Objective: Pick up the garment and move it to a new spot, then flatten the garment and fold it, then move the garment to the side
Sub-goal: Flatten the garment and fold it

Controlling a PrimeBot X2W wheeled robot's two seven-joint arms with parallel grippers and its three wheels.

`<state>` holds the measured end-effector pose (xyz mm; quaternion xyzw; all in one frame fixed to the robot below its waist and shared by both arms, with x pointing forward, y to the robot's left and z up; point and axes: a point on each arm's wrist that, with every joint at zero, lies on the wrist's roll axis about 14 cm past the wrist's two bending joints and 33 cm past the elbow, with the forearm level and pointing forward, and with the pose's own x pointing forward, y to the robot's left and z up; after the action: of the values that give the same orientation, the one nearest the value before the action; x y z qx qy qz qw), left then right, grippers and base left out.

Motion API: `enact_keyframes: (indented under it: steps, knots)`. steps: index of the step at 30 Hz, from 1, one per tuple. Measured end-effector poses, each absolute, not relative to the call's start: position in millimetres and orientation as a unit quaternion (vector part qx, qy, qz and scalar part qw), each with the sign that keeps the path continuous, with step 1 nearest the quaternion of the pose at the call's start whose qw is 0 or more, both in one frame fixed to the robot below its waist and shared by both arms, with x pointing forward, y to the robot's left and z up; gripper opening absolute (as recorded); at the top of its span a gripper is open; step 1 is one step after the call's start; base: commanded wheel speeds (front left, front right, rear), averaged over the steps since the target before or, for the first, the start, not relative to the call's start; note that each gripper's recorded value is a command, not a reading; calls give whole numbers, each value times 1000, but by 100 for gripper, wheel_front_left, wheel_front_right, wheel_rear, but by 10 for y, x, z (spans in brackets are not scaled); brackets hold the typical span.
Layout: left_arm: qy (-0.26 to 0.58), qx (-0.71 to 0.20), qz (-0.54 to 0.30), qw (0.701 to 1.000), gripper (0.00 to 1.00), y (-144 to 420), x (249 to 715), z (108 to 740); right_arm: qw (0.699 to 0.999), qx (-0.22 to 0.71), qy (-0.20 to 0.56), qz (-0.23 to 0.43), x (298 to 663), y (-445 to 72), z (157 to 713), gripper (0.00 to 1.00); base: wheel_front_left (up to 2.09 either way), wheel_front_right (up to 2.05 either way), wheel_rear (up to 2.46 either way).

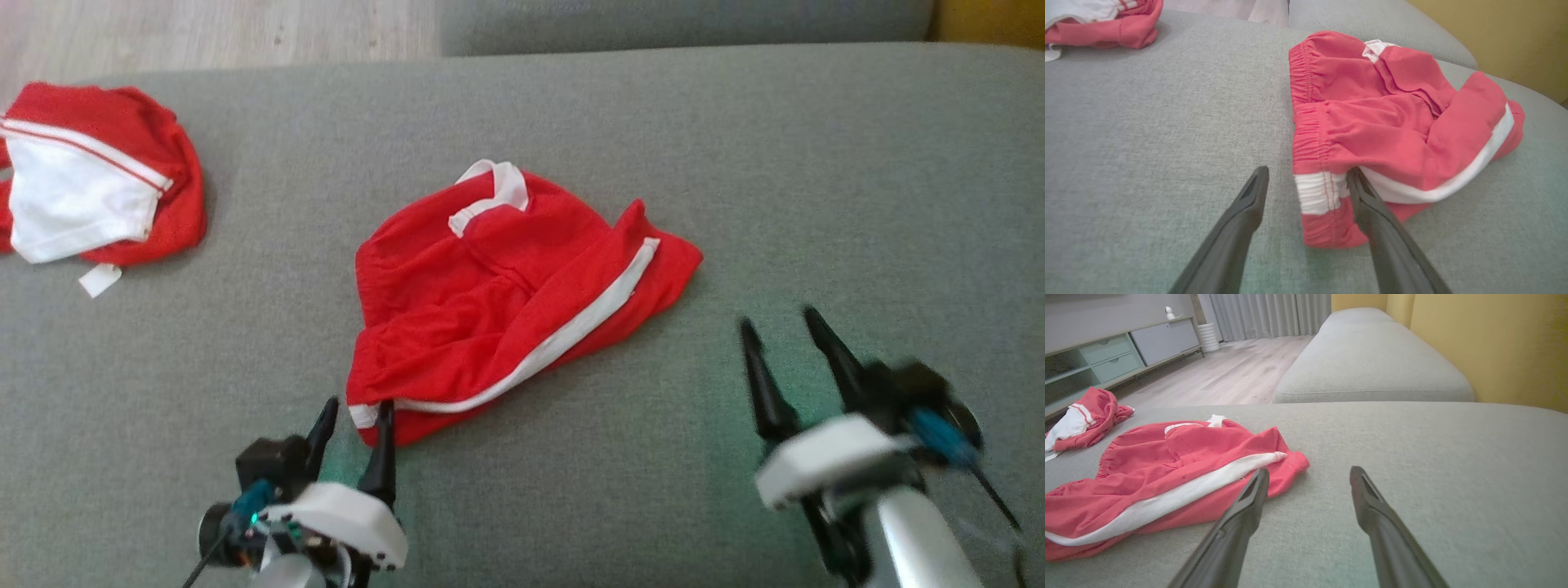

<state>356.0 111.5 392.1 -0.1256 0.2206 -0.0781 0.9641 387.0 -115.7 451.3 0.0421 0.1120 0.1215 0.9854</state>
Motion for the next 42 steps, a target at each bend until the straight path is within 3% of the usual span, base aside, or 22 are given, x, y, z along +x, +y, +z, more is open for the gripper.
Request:
enact_keyframes:
  steps: [1, 2, 4, 14, 22, 34, 36, 37, 39, 42]
  knots:
    - [220, -127, -81, 964, 89, 1101, 3588, 3922, 984, 32, 111, 134, 3929, -1083, 4533, 100, 0, 0, 0]
    - [220, -128, -81, 964, 55, 1091, 3614, 3921, 983, 22, 113, 145, 3995, -1009, 4546, 100, 0, 0, 0]
    - [216, -132, -86, 964, 1, 1050, 3663, 3927, 978, 1, 120, 170, 4129, -860, 4549, 100, 0, 0, 0]
    - [208, -142, -66, 965, 0, 1127, 3738, 3868, 949, -114, 180, 233, 4642, -813, 4230, 100, 0, 0, 0]
    - [212, -144, -52, 965, 0, 1203, 3707, 3795, 916, -196, 214, 277, 4690, -745, 3953, 100, 0, 0, 0]
    - [205, -140, -52, 967, 0, 1214, 3763, 3805, 900, -223, 213, 310, 4721, -581, 3824, 100, 0, 0, 0]
    - [206, -140, -52, 967, 0, 1214, 3762, 3802, 898, -224, 210, 316, 4729, -534, 3825, 62, 0, 0, 0]
    - [206, -140, -52, 967, 0, 1215, 3761, 3801, 898, -222, 209, 318, 4729, -505, 3826, 49, 0, 0, 0]
    - [206, -140, -51, 967, 0, 1216, 3760, 3797, 897, -218, 208, 324, 4725, -446, 3826, 45, 0, 0, 0]
    - [208, -140, -52, 967, 0, 1216, 3757, 3790, 897, -215, 202, 328, 4727, -425, 3827, 49, 0, 0, 0]
